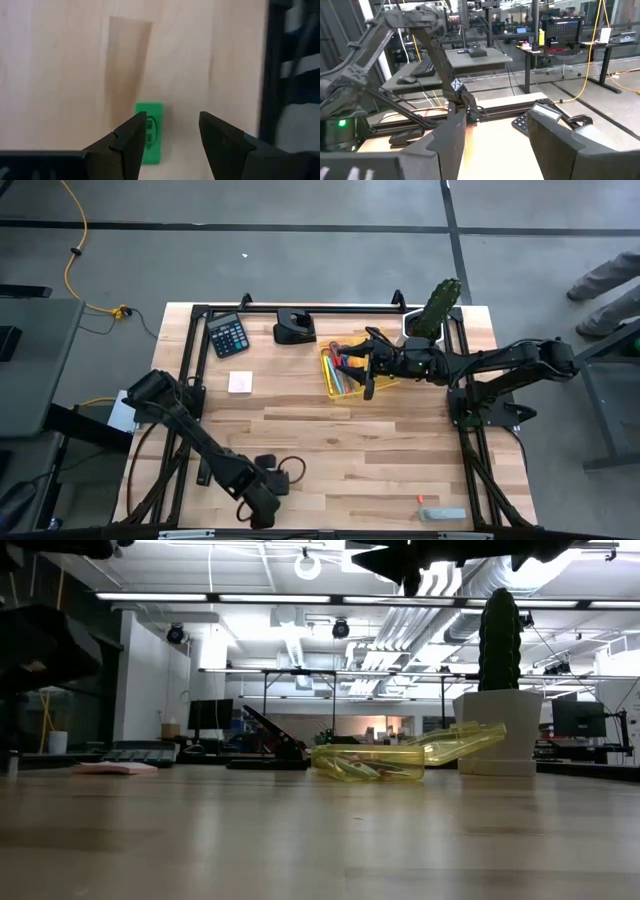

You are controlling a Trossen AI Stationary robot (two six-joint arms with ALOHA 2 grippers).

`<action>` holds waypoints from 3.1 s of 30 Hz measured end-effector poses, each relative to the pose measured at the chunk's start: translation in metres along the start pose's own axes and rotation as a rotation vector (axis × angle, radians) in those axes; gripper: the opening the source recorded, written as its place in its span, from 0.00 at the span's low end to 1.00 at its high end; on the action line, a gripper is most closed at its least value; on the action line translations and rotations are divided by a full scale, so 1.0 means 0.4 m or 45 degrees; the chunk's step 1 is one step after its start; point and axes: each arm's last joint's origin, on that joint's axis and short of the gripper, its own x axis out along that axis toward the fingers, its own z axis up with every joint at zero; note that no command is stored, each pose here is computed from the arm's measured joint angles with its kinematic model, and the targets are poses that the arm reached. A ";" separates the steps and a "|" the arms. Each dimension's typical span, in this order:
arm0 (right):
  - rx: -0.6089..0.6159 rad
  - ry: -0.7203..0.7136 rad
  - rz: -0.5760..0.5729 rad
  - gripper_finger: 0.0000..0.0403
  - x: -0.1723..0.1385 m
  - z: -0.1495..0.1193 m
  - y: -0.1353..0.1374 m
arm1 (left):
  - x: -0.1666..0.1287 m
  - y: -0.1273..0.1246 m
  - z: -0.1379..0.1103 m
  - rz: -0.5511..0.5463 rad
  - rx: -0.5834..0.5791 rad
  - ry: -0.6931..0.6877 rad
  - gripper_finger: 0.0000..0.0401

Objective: Pack school essentials
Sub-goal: Put the green eraser into the yellow supply box

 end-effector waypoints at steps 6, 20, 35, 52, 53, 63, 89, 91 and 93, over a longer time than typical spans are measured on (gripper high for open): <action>0.005 0.012 0.000 0.49 0.000 -0.002 0.000 | 0.013 -0.007 -0.007 0.107 -0.008 0.043 0.43; 0.007 0.055 0.002 0.49 0.000 -0.010 0.000 | 0.027 -0.006 -0.017 0.140 0.031 0.078 0.43; 0.004 0.082 0.005 0.49 -0.001 -0.015 0.000 | 0.024 0.042 -0.037 0.436 0.065 0.157 0.43; 0.004 0.085 0.004 0.49 -0.001 -0.016 0.000 | 0.052 0.042 -0.018 0.304 -0.016 0.190 0.43; 0.004 0.086 0.004 0.49 -0.001 -0.016 0.000 | 0.052 0.045 -0.016 0.307 -0.022 0.186 0.43; 0.003 0.088 0.004 0.49 -0.001 -0.017 0.000 | 0.050 0.055 -0.008 0.317 -0.014 0.196 0.35; -0.044 0.156 0.009 0.49 -0.002 -0.030 0.003 | -0.349 0.284 0.140 0.149 0.193 -0.052 0.20; -0.043 0.150 0.018 0.49 -0.002 -0.029 0.007 | -0.415 0.326 0.161 0.174 0.174 -0.246 0.20; -0.039 0.151 0.029 0.49 -0.003 -0.029 0.013 | -0.489 0.365 0.170 0.203 0.148 -0.442 0.20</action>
